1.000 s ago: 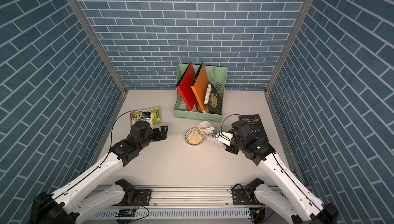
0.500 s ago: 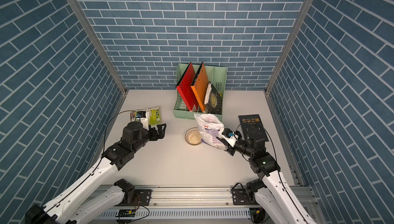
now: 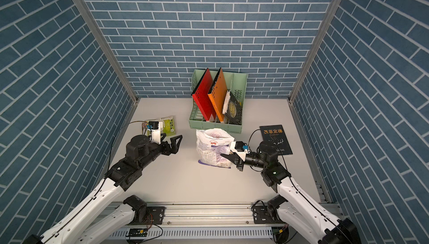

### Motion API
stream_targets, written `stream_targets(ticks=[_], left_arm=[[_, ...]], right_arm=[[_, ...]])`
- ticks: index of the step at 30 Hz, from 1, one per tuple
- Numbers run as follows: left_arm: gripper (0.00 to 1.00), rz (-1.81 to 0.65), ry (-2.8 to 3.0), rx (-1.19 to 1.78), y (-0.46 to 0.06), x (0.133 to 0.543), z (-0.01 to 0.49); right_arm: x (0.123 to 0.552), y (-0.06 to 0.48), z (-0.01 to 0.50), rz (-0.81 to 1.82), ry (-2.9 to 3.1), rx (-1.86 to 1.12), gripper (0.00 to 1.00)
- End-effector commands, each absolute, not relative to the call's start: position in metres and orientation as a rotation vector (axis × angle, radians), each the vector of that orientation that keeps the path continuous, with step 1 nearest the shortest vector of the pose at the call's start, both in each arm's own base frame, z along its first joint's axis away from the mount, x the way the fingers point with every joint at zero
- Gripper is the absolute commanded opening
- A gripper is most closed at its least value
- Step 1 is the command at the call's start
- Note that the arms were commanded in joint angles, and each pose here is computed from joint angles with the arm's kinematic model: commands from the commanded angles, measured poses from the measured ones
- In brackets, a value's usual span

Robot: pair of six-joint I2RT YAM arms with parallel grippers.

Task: Pour the oats into the breakfast bowl
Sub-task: Place the oats bag at the center of the board.

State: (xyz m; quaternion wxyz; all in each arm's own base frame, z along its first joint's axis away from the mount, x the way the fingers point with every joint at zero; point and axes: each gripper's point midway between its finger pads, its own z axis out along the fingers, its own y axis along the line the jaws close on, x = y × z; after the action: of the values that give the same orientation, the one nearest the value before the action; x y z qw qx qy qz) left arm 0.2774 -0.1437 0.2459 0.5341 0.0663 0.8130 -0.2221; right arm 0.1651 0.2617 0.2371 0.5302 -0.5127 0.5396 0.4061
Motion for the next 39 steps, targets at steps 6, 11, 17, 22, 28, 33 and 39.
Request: stream_targets(ticks=[6, 11, 17, 22, 28, 33, 39], left_arm=[[1.00, -0.391, 1.876, 0.085, -0.118, 0.282, 0.265], [1.00, -0.375, 1.866, -0.071, -0.100, 0.281, 0.244], [0.99, -0.405, 1.878, -0.042, -0.106, 0.279, 0.230], [1.00, -0.332, 1.840, 0.174, -0.114, 0.274, 0.260], [1.00, -0.344, 1.740, 0.435, -0.134, 0.257, 0.301], [0.99, -0.438, 1.637, 0.763, -0.168, 0.230, 0.302], [0.94, -0.474, 1.522, 1.089, -0.190, 0.201, 0.281]], right_arm=[[0.159, 0.293, 0.220, 0.836, 1.185, -1.201, 0.00], [0.155, 0.309, 0.190, 0.784, 1.216, -1.227, 0.00], [0.156, 0.313, 0.176, 0.764, 1.221, -1.256, 0.29], [0.150, 0.308, 0.173, 0.787, 1.233, -1.309, 0.54], [0.157, 0.300, 0.179, 0.834, 1.293, -1.342, 0.67], [0.158, 0.296, 0.197, 0.822, 1.321, -1.437, 0.75], [0.157, 0.293, 0.203, 0.820, 1.372, -1.560, 0.75]])
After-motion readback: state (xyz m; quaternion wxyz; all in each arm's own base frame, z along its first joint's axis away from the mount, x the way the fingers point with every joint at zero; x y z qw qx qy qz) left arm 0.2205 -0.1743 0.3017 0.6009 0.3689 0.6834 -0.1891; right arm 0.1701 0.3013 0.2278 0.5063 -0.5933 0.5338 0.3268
